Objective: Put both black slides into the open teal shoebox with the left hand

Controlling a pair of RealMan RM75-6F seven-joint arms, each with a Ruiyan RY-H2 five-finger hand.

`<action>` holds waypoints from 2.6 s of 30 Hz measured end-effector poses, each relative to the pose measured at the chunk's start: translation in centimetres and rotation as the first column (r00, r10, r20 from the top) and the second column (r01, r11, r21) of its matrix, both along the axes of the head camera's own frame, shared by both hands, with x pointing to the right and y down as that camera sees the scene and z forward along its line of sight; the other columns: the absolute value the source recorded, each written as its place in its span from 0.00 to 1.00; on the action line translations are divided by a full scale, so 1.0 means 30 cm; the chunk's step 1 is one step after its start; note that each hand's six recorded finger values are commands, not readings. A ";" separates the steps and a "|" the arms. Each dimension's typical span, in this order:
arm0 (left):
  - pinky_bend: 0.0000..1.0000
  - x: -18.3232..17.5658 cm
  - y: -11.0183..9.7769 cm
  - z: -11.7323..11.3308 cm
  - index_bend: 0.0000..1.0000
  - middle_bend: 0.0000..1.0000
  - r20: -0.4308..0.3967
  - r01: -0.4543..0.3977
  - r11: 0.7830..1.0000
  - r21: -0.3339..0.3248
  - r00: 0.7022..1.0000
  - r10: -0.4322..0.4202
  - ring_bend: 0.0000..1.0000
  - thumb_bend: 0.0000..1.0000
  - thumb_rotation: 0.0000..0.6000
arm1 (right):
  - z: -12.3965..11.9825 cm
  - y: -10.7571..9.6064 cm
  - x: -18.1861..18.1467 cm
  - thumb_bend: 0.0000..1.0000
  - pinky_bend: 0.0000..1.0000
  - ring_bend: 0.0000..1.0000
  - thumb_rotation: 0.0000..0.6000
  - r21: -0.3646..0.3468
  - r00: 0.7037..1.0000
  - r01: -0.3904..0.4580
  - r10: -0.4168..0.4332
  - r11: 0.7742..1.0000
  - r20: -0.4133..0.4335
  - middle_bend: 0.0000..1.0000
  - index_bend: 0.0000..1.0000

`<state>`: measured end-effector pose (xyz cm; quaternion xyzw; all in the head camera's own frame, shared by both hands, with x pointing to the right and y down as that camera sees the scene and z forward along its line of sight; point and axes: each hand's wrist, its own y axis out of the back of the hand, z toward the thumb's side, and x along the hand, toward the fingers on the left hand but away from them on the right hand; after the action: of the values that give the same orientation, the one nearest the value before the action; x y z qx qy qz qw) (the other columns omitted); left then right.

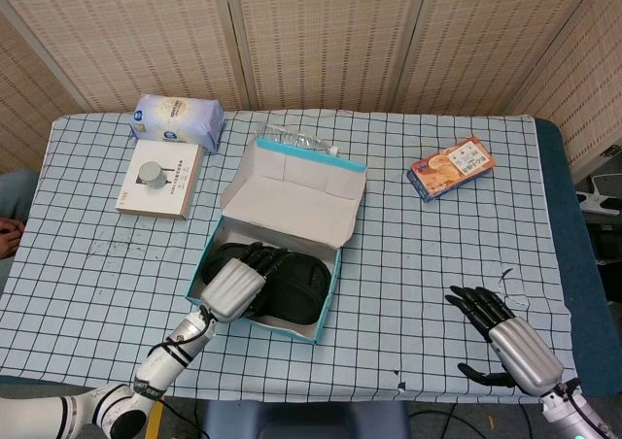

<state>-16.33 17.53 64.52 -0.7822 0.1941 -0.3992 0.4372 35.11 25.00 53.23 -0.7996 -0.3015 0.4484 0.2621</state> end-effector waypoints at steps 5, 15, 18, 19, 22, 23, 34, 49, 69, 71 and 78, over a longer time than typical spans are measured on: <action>0.09 0.007 0.004 0.023 0.00 0.06 0.053 -0.029 0.999 -0.018 0.998 0.030 0.26 0.49 1.00 | 0.009 0.001 0.007 0.16 0.00 0.00 0.98 -0.009 1.000 -0.004 0.004 1.000 0.000 0.00 0.00; 0.06 0.007 0.016 0.059 0.00 0.07 0.174 -0.075 0.995 -0.066 0.981 0.085 0.21 0.49 1.00 | 0.022 0.004 0.012 0.16 0.00 0.00 0.98 -0.018 1.000 -0.005 0.005 1.000 0.004 0.00 0.00; 0.05 0.025 0.011 0.059 0.00 0.06 0.180 -0.089 0.994 -0.069 0.979 0.100 0.11 0.49 1.00 | 0.027 0.006 0.018 0.16 0.00 0.00 0.98 -0.024 1.000 -0.008 0.008 1.000 -0.001 0.00 0.00; 0.05 0.028 0.010 0.057 0.00 0.05 0.177 -0.092 0.994 -0.064 0.979 0.102 0.08 0.49 1.00 | 0.028 0.006 0.019 0.16 0.00 0.00 0.98 -0.025 1.000 -0.010 0.010 1.000 -0.002 0.00 0.00; 0.04 0.044 0.008 0.044 0.00 0.05 0.159 -0.105 0.994 -0.043 0.981 0.110 0.06 0.49 1.00 | 0.029 0.004 0.023 0.16 0.00 0.00 0.98 -0.023 1.000 -0.014 0.013 1.000 -0.004 0.00 0.00; 0.04 0.048 0.009 0.040 0.00 0.05 0.153 -0.110 0.993 -0.037 0.981 0.115 0.06 0.49 1.00 | 0.028 0.003 0.023 0.16 0.00 0.00 0.98 -0.023 1.000 -0.014 0.014 1.000 -0.003 0.00 0.00; 0.04 0.017 0.018 0.073 0.17 0.24 0.235 -0.127 0.990 -0.062 0.962 0.138 0.23 0.50 1.00 | 0.029 0.009 0.020 0.16 0.00 0.00 0.98 -0.028 1.000 -0.009 0.009 1.000 0.004 0.00 0.00; 0.21 0.032 0.013 -0.008 0.45 0.59 0.186 -0.161 0.975 0.150 0.974 0.132 0.49 0.50 1.00 | 0.029 0.011 0.020 0.16 0.00 0.00 0.98 -0.035 1.000 -0.005 0.005 0.999 0.009 0.00 0.00; 0.36 -0.136 0.171 0.053 0.60 0.70 0.100 -0.043 0.974 0.224 0.995 0.020 0.59 0.49 1.00 | 0.000 0.010 0.011 0.16 0.00 0.00 0.98 -0.016 1.000 -0.003 0.003 1.000 0.015 0.00 0.00; 0.37 -0.141 0.183 0.062 0.61 0.70 0.098 -0.043 0.973 0.227 0.995 0.021 0.59 0.48 1.00 | 0.000 0.011 0.011 0.16 0.00 0.00 0.98 -0.016 1.000 -0.003 0.003 1.000 0.014 0.00 0.00; 0.39 -0.135 0.199 0.047 0.62 0.71 0.036 -0.023 0.965 0.260 0.999 0.014 0.60 0.48 1.00 | -0.007 0.010 -0.001 0.16 0.00 0.00 0.98 -0.014 1.000 0.003 -0.003 1.000 0.020 0.00 0.00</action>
<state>-20.39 23.51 65.93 -0.7129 0.2300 -0.3796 0.5430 35.10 25.29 53.01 -0.8063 -0.2998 0.4420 0.2543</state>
